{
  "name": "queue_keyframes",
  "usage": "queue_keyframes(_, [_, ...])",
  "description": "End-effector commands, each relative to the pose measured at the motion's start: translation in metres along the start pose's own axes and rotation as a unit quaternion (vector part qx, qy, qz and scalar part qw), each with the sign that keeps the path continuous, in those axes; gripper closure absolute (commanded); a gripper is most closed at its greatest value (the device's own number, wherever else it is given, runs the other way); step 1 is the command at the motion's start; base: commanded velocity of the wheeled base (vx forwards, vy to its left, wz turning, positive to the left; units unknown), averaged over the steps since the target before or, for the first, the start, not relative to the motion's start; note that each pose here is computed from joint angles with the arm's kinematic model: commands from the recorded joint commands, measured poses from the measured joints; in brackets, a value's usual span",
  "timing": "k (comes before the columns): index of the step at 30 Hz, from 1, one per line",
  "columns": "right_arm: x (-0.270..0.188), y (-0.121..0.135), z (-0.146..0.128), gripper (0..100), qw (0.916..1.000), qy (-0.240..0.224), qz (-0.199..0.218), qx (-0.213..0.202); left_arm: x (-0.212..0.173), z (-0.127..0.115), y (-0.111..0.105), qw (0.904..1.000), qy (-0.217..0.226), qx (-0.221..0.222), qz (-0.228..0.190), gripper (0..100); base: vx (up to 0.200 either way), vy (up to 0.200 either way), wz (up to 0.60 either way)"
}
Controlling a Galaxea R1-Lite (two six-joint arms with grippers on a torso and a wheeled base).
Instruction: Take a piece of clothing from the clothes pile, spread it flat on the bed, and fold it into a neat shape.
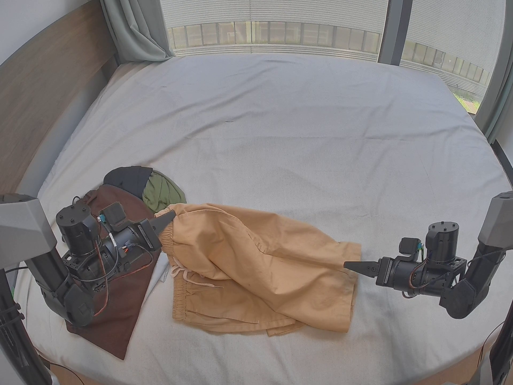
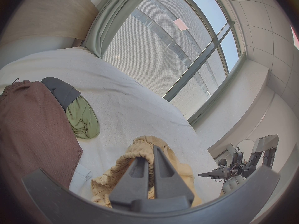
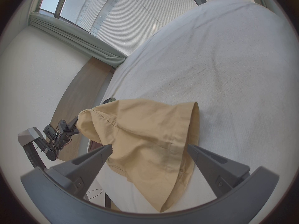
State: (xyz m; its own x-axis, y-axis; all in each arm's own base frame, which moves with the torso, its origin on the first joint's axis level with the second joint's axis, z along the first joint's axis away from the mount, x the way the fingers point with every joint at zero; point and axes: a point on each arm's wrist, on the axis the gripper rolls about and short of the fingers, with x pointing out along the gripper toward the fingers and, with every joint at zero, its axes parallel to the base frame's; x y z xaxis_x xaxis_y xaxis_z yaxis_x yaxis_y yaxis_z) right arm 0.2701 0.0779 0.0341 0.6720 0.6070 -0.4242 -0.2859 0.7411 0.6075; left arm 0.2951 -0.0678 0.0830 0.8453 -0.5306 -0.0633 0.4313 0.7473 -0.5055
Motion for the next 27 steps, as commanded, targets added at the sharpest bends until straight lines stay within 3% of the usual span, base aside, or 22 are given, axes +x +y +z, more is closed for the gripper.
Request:
queue_keyframes(1, [0.006,-0.008,-0.007,0,0.9998,0.015,-0.009,0.010,0.000,-0.002,0.003,1.0000,0.003,-0.002,0.004,100,0.000,0.000,0.00])
queue_keyframes(14, [0.020,-0.018,-0.019,0,0.9991,0.031,-0.014,0.027,0.000,-0.002,0.003,1.0000,0.003,-0.002,0.004,100,0.000,0.000,0.00])
queue_keyframes(27, [0.031,-0.018,-0.018,0,0.9983,-0.012,0.020,0.054,0.000,-0.002,0.002,1.0000,0.004,-0.002,0.004,100,0.000,0.000,0.00])
